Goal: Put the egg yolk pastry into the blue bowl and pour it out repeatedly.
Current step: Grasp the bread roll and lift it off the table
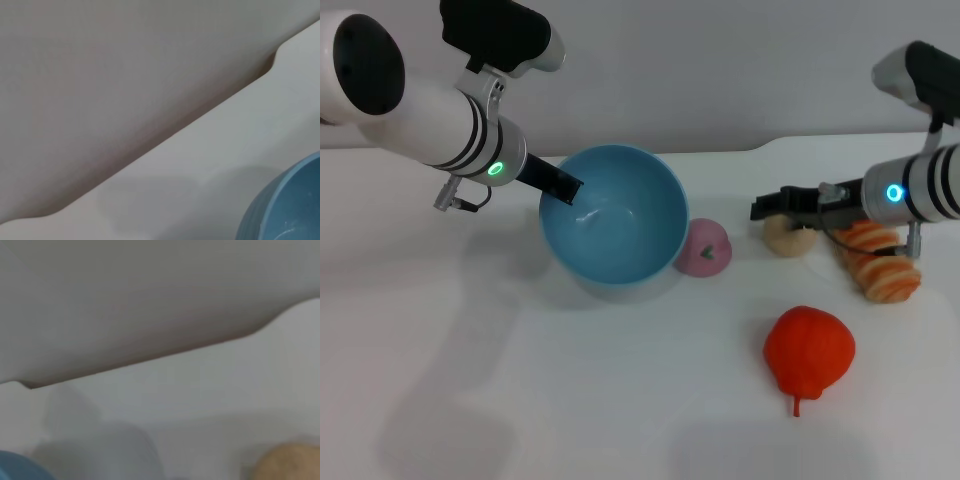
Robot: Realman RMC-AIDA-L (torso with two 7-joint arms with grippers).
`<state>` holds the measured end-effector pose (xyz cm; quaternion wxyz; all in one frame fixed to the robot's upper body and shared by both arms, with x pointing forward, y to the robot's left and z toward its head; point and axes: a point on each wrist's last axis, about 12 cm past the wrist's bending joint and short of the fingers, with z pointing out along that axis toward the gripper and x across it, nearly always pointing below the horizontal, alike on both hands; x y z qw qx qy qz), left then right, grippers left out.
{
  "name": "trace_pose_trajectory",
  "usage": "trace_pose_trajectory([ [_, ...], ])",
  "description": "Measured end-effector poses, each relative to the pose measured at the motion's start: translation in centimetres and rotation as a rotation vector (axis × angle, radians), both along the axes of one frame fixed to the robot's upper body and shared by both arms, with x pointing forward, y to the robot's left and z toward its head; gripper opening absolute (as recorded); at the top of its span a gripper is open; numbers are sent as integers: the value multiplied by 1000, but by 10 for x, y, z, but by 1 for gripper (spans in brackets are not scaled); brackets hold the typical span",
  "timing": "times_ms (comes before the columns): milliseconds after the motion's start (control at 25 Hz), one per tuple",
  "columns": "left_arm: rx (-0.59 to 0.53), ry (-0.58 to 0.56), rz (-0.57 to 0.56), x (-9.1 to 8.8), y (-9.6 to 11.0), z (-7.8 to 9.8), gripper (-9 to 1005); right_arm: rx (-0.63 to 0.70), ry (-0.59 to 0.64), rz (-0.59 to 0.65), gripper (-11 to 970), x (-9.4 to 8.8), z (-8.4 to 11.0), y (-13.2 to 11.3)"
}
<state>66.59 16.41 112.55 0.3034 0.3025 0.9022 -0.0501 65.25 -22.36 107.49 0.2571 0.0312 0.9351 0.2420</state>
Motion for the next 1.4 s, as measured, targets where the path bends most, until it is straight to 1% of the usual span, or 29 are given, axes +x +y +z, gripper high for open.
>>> trace_pose_trajectory([
  [160, 2, 1, -1, 0, 0, -1, -2, 8, 31, -29, 577, -4, -7, -4],
  [600, 4, 4, -2, -1, 1, -1, -1, 6, 51, -115, 578, -12, -20, -18],
  [840, 4, 5, -2, -1, 1, -1, -1, -1, 34, -142, 577, -10, -20, -22],
  [1120, 0, 4, 2, 0, 1, -1, -1, -16, -11, -146, 578, -3, -12, -22],
  [1200, -1, 3, 3, 0, 1, -1, -1, -26, -19, -136, 436, -3, -12, -21],
  [1400, -2, -2, 6, 0, 2, -1, -2, -43, -29, -110, 328, -3, -12, -20],
])
